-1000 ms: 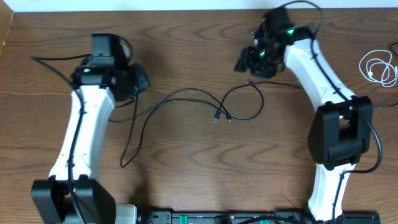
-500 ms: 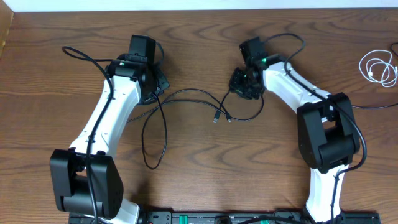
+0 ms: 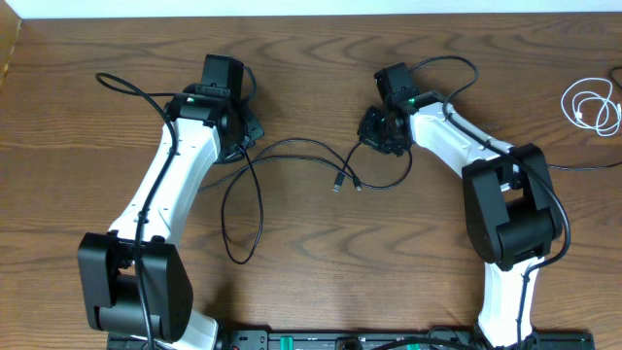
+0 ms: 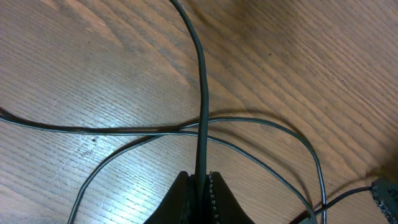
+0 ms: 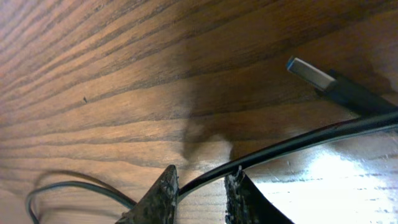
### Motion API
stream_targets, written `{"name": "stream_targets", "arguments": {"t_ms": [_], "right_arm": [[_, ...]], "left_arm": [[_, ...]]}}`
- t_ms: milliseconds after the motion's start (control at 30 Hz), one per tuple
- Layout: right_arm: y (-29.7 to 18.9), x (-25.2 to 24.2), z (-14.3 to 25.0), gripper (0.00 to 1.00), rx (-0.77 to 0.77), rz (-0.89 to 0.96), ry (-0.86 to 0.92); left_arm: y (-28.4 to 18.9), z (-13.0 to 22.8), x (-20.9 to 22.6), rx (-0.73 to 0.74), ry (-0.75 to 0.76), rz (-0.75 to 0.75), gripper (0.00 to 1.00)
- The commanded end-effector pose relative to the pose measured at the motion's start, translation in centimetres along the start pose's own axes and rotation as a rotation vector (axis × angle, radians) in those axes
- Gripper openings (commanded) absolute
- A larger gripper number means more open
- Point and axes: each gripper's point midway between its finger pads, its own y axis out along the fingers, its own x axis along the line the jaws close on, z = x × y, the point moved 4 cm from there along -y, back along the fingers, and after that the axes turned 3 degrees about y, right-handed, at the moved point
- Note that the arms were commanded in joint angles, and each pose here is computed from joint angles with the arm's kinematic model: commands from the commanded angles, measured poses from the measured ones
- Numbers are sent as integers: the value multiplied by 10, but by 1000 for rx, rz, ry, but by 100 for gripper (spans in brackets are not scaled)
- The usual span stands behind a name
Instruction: Untangle cables
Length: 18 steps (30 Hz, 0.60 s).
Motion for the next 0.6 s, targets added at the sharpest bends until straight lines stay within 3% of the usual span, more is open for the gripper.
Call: {"name": "stream_targets", "arguments": {"t_ms": [0, 300, 567], "right_arm": [[10, -9, 3, 18, -8, 47, 3], [12, -10, -3, 39, -65, 73, 7], [31, -4, 6, 38, -81, 83, 11]], "left_arm": [[3, 1, 3, 0, -6, -19, 7], [3, 1, 3, 0, -6, -19, 7], [3, 1, 3, -1, -6, -20, 7]]}}
